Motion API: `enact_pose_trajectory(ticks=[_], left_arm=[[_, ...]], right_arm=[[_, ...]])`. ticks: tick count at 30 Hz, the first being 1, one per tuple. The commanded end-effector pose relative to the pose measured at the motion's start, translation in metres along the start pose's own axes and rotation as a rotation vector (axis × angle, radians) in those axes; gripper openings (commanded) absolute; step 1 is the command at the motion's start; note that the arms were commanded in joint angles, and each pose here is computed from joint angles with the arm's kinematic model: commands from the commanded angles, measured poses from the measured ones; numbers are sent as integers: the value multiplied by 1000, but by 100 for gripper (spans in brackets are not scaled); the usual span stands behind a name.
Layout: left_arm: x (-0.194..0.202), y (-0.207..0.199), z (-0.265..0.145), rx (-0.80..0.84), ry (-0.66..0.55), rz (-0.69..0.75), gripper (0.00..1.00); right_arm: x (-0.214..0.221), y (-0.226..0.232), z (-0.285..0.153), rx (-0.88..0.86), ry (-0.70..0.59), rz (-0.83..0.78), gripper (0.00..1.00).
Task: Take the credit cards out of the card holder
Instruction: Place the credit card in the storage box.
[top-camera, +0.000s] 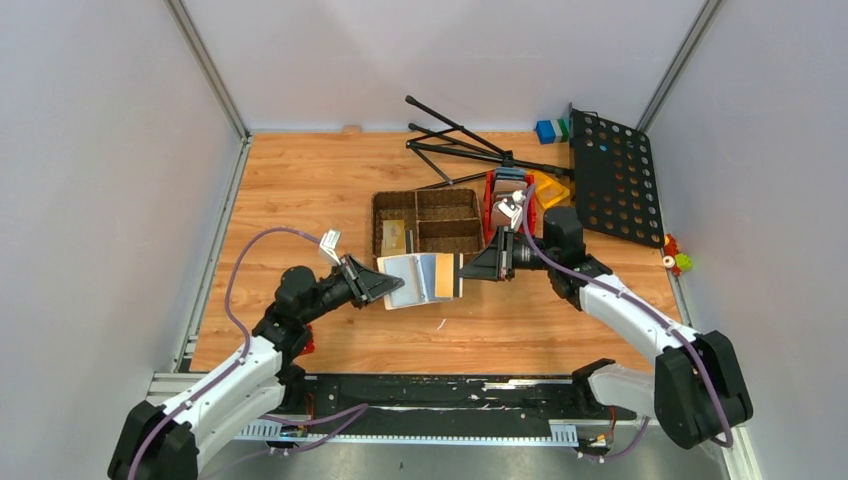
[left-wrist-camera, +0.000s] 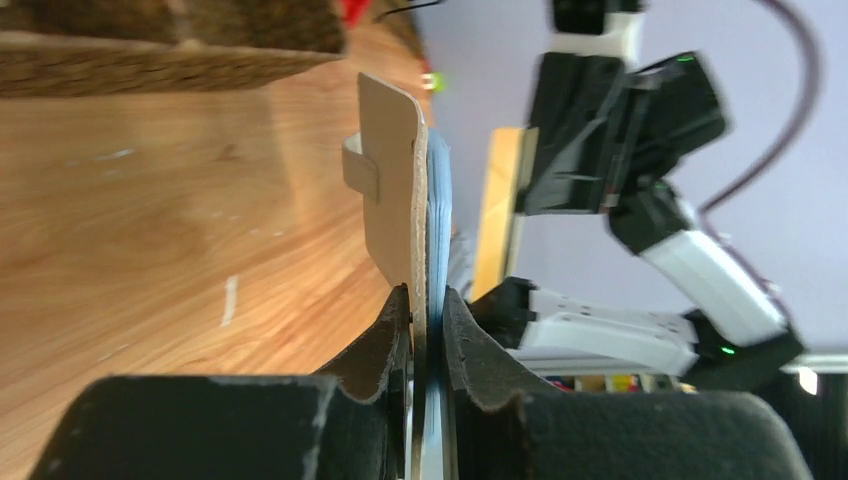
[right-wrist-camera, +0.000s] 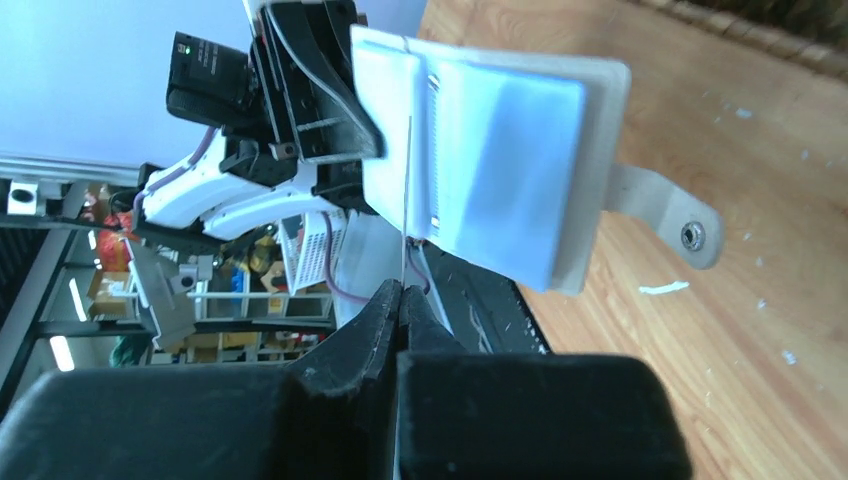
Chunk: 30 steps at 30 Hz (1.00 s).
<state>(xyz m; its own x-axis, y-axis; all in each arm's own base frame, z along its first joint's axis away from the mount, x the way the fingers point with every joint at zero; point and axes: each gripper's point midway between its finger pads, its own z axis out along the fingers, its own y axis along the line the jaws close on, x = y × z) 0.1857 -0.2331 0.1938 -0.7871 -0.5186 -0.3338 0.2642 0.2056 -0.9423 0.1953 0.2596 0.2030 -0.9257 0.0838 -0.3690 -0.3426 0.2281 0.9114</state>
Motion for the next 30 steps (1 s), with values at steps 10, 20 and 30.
enact_pose_trajectory(ticks=[10, 20, 30], left_arm=[[2, 64, -18, -414, 119, 194, 11], [-1, 90, -32, -557, 155, 277, 10], [-10, 91, -29, -563, 125, 319, 10]], right_arm=[[-96, -8, 53, 116, -87, -121, 0], [-134, -64, 125, 287, -29, -160, 0], [-142, -94, 162, 313, 31, -177, 12]])
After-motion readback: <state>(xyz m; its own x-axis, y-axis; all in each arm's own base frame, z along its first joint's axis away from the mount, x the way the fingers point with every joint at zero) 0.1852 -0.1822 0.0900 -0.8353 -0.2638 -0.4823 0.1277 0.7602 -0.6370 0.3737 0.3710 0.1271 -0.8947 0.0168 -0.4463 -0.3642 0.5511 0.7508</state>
